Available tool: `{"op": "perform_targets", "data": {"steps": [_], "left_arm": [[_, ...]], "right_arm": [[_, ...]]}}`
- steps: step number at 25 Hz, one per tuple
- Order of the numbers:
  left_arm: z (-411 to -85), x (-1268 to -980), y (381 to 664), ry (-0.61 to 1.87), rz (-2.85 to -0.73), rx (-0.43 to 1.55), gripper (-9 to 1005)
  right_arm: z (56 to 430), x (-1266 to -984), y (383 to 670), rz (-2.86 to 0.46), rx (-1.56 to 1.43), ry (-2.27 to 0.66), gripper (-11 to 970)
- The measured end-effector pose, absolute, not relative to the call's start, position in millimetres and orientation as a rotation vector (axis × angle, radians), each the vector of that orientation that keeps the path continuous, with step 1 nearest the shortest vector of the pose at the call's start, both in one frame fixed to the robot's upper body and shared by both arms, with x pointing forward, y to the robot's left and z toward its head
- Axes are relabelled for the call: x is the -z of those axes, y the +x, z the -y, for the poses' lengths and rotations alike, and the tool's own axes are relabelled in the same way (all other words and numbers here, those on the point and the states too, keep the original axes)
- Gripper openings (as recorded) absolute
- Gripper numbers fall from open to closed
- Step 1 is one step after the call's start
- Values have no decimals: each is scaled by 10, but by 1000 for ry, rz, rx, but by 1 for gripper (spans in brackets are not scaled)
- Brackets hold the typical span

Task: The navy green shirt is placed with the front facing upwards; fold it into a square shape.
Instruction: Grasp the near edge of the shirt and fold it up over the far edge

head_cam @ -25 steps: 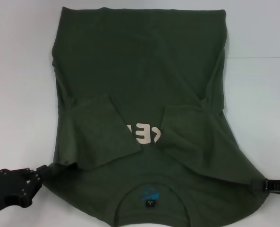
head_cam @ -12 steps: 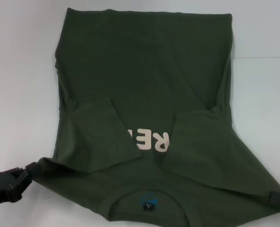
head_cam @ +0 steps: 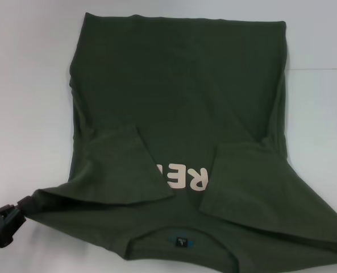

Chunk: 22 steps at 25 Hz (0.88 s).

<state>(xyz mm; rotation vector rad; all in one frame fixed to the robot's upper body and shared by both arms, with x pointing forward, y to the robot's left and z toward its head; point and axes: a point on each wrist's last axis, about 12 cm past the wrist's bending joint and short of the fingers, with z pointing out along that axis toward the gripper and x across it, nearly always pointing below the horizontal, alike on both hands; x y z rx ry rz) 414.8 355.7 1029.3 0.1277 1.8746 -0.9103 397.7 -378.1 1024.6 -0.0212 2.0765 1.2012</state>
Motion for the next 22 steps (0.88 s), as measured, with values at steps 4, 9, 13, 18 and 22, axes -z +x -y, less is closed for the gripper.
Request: {"op": "perform_targets", "data": {"steps": [4,9,13,18,22], "left_arm": [[-3584,-10316,4090,106,-1845,918,4],[-3575,-10332,4050,111,-1828,940,5],[-3562,-10358,4036,122,-1807,961,5],[-3559,-10392,4034,141,-1787,980,5],[-3557,-10411,4064,141,-1773,982,5]], "right_arm": [[3859,-10277,3913,-2055,-1182,-19,84],[3916,-10329,3777,-2019,-1177,-77,88],[3941,-10371,3681,-1981,-1178,-124,92],[3962,-10393,3650,-1961,-1170,-136,97],[3989,-10417,3691,-1950,-1156,-136,101]]}}
